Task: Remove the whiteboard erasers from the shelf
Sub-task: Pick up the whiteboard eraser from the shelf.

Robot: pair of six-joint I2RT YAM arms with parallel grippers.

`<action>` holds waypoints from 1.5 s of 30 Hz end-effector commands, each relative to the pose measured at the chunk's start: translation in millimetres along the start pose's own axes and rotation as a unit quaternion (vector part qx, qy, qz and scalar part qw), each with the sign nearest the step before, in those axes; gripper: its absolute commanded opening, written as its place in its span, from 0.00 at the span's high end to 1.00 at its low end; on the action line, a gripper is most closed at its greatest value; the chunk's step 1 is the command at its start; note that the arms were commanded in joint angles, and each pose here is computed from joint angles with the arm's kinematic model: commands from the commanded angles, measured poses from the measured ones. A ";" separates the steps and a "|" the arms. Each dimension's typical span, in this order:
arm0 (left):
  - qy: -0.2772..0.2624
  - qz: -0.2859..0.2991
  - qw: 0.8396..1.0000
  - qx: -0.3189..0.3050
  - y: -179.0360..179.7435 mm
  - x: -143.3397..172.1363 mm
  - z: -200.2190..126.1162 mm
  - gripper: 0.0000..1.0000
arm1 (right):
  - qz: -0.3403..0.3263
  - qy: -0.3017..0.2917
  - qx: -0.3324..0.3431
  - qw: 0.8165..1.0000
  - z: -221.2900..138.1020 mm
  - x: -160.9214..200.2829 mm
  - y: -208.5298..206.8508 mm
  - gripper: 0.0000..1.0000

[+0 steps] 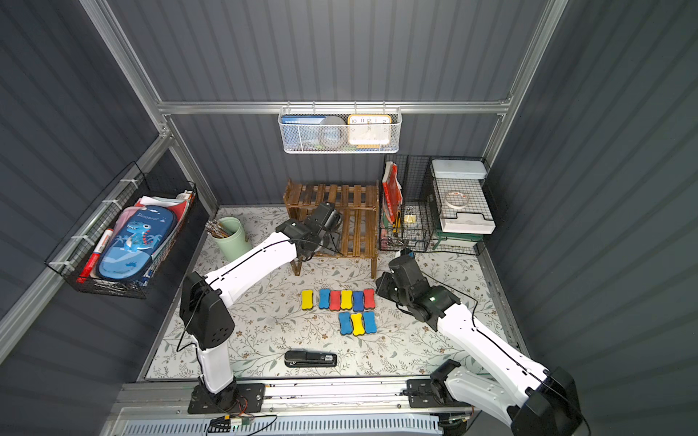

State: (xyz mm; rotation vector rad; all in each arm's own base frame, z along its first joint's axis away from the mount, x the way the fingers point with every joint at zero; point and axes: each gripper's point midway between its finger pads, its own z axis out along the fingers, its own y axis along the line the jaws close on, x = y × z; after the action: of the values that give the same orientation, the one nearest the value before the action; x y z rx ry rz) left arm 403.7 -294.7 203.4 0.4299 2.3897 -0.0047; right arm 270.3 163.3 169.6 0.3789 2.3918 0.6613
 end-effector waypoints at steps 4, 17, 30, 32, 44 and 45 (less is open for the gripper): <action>0.007 0.012 1.000 -0.027 5.0 -0.1 11.2 0.34 | 0.006 -0.005 0.008 1.000 -2.1 -1.7 -7.9 0.77; 0.021 0.013 0.999 -0.024 1.7 5.8 23.6 0.36 | 0.013 -0.014 0.012 1.000 -7.6 -6.8 -13.7 0.77; 0.043 0.032 0.998 -0.038 2.6 9.6 31.0 0.39 | 0.020 -0.018 0.016 0.999 -8.9 -9.7 -17.5 0.77; 0.046 0.034 0.998 -0.038 2.0 9.6 32.5 0.41 | 0.021 -0.018 0.017 0.999 -8.3 -9.6 -17.9 0.77; 0.045 0.035 0.997 -0.044 3.8 5.3 29.9 0.58 | 0.027 -0.019 0.013 0.999 -8.8 -11.4 -16.7 0.77; 0.038 0.034 0.998 -0.047 5.5 1.9 27.6 0.58 | 0.027 -0.020 0.013 0.999 -8.9 -11.6 -16.7 0.77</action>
State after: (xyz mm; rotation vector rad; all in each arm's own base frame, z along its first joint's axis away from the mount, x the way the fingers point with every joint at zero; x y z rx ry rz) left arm 420.6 -296.1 181.2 0.4638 2.4282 0.1308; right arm 273.3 143.9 174.2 0.4500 2.3607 0.6440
